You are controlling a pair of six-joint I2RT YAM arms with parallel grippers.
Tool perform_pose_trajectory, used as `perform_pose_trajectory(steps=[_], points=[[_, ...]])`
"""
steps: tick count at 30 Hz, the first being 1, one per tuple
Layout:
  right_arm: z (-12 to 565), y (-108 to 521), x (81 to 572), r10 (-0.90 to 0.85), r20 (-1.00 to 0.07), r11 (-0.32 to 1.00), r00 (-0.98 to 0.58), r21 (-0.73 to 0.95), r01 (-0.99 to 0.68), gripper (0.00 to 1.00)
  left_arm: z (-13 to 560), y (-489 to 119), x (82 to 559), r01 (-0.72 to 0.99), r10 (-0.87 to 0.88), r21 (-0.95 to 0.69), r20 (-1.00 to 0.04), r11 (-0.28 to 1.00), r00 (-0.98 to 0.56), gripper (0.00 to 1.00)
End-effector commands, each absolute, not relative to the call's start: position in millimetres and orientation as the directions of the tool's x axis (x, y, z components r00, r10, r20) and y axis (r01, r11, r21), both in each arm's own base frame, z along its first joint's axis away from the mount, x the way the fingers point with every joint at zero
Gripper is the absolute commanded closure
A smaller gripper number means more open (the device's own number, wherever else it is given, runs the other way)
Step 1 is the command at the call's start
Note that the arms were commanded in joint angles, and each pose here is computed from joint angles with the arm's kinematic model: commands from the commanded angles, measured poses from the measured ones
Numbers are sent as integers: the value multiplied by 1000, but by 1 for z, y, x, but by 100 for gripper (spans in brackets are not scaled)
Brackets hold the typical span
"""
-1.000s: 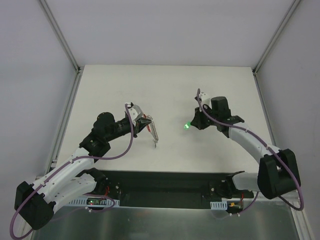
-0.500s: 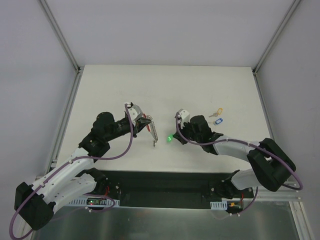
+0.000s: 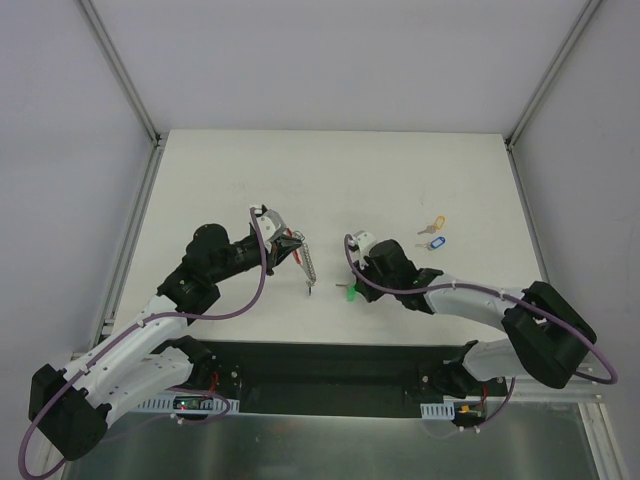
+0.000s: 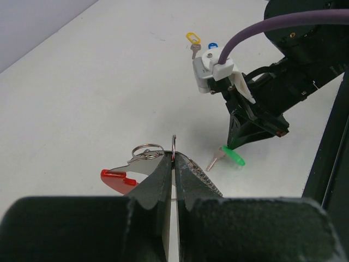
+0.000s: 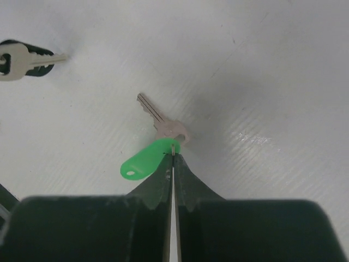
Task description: Put the keys on the keyring
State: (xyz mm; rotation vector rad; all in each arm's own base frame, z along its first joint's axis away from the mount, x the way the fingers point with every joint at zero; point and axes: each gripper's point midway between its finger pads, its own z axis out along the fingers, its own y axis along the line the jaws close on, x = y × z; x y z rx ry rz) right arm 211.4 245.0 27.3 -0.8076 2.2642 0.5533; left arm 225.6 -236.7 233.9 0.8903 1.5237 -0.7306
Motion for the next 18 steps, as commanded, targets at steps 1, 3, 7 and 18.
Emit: perform_pose_trajectory(steps=[1, 3, 7, 18], points=[[45, 218, 216, -474, -618, 785, -628, 27, -619, 99, 272, -239, 226, 862, 84, 93, -995, 497, 59, 100], [53, 197, 215, -501, -548, 817, -670, -43, -575, 99, 272, -239, 226, 862, 85, 95, -995, 497, 60, 100], [78, 168, 211, -562, -455, 815, -691, -158, -558, 99, 273, -239, 226, 862, 83, 94, -995, 499, 60, 100], [93, 126, 204, -693, -95, 697, -715, -343, -630, 99, 277, -236, 224, 859, 78, 105, -994, 502, 75, 100]])
